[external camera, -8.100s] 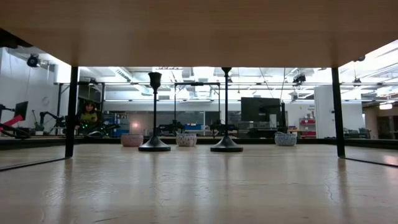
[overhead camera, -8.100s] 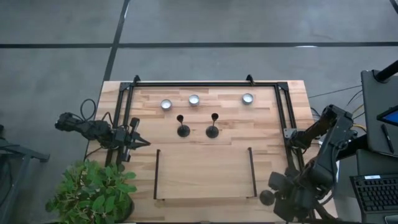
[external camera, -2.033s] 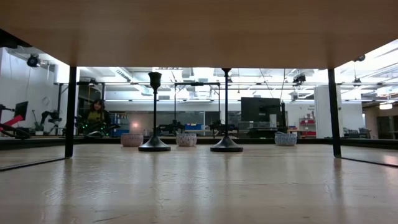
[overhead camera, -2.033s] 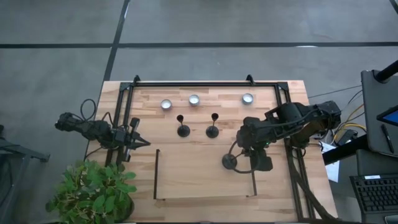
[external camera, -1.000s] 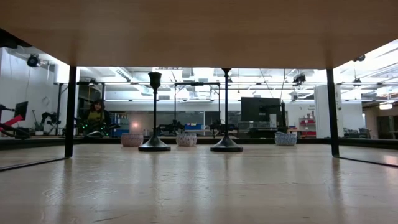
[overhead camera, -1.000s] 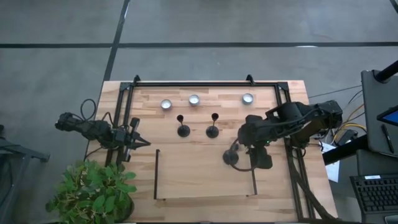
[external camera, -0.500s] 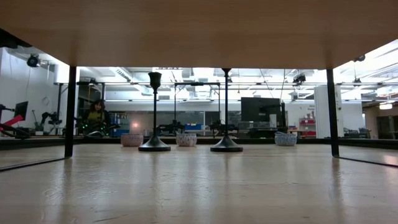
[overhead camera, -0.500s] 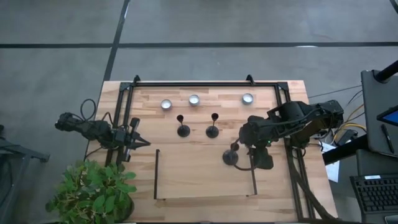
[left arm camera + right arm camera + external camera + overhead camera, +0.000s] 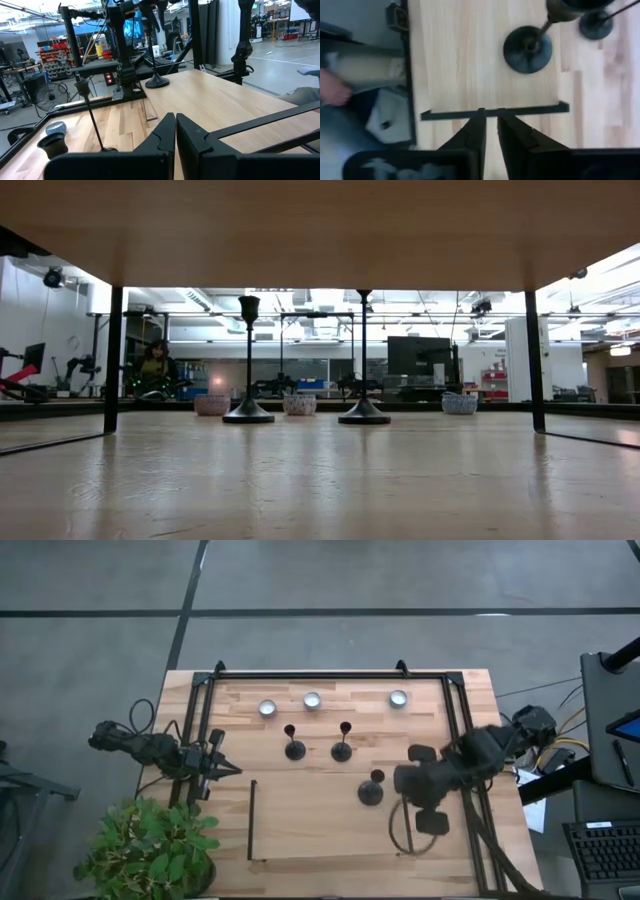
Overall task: Pick & Place candle stick holders
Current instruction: Put the bottom candle holder on the shelf
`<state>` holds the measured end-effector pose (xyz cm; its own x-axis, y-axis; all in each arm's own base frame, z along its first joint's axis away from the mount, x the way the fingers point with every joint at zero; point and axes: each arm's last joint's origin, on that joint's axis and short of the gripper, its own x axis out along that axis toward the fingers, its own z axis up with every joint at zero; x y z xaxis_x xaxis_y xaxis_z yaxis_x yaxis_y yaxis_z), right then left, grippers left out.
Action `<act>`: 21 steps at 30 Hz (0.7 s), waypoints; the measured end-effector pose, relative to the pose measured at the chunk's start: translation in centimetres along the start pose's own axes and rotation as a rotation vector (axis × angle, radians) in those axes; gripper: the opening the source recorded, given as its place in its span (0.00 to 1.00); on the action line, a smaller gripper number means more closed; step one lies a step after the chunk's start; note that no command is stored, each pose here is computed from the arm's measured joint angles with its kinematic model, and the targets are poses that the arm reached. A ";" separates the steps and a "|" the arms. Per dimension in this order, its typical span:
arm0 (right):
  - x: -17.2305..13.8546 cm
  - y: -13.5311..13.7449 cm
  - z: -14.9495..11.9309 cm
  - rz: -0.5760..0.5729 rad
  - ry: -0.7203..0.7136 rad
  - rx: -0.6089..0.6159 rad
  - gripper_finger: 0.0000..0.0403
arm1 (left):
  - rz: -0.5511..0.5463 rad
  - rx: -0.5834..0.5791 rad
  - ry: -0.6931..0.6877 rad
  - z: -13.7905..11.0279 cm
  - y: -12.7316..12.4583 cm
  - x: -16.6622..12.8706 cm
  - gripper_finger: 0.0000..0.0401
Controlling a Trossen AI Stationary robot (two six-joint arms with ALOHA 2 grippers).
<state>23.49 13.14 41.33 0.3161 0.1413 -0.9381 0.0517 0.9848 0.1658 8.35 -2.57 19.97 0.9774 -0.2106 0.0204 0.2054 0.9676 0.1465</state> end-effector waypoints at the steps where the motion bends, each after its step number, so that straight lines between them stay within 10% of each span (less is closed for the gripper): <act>1: 0.3 0.5 -0.3 -0.015 -0.010 -0.020 0.09 | 0.000 0.000 0.000 0.0 0.0 0.0 0.03; 21: 7.1 1.6 -4.0 -0.423 -0.315 -0.081 0.47 | 0.000 0.000 0.000 0.0 0.0 0.0 0.03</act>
<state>21.98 16.18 33.74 0.5532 -0.2947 -0.7792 0.1672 0.9556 -0.2427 8.34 -2.57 19.97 0.9773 -0.2110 0.0205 0.2059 0.9676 0.1462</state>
